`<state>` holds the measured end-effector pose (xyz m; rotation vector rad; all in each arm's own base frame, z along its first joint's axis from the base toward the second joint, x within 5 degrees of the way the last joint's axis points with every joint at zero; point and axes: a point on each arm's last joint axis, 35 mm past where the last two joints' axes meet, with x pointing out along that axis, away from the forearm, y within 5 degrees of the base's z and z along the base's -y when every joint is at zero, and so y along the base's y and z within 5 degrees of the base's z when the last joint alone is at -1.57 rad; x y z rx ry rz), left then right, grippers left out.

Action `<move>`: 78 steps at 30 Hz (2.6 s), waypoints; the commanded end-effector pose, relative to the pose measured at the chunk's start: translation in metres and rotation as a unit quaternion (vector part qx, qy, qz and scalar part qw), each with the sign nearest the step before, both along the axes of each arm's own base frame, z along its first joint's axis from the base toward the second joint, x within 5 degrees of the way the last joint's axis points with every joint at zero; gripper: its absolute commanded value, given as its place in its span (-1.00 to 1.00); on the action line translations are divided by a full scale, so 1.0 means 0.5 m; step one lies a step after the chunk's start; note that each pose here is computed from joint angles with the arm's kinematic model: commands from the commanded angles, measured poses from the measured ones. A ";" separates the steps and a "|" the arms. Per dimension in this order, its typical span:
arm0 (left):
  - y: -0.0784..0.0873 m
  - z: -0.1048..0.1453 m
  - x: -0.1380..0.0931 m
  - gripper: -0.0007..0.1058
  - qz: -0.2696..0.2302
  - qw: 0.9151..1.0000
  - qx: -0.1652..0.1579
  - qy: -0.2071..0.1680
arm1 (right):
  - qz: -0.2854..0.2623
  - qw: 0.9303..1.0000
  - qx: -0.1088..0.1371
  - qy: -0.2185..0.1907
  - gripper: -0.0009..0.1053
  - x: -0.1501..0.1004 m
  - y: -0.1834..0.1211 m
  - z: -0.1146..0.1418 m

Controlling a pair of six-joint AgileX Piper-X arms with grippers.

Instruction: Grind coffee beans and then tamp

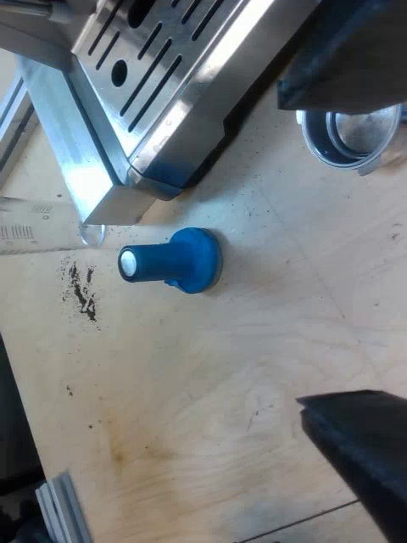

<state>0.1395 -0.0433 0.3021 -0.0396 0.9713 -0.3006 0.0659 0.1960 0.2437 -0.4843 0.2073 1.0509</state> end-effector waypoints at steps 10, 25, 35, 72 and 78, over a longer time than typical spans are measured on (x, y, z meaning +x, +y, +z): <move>-0.031 -0.073 0.104 0.15 -0.004 0.997 0.002 0.071 | -0.001 1.000 0.009 -0.001 0.31 0.000 0.002 0.005; -0.051 -0.190 0.181 0.15 0.002 0.986 0.041 0.161 | -0.001 1.000 0.009 -0.001 0.31 0.000 0.002 0.005; -0.057 -0.264 0.204 0.15 0.003 0.973 0.059 0.224 | -0.001 1.000 0.009 -0.001 0.31 0.000 0.002 0.005; -0.026 -0.034 0.040 -0.98 -0.054 0.996 -0.031 0.064 | -0.040 0.999 -0.001 -0.020 0.31 0.005 -0.002 0.004; -0.057 -0.011 -0.001 -0.98 -0.116 0.991 -0.049 0.040 | -0.097 0.994 -0.019 -0.038 0.31 0.011 -0.012 -0.007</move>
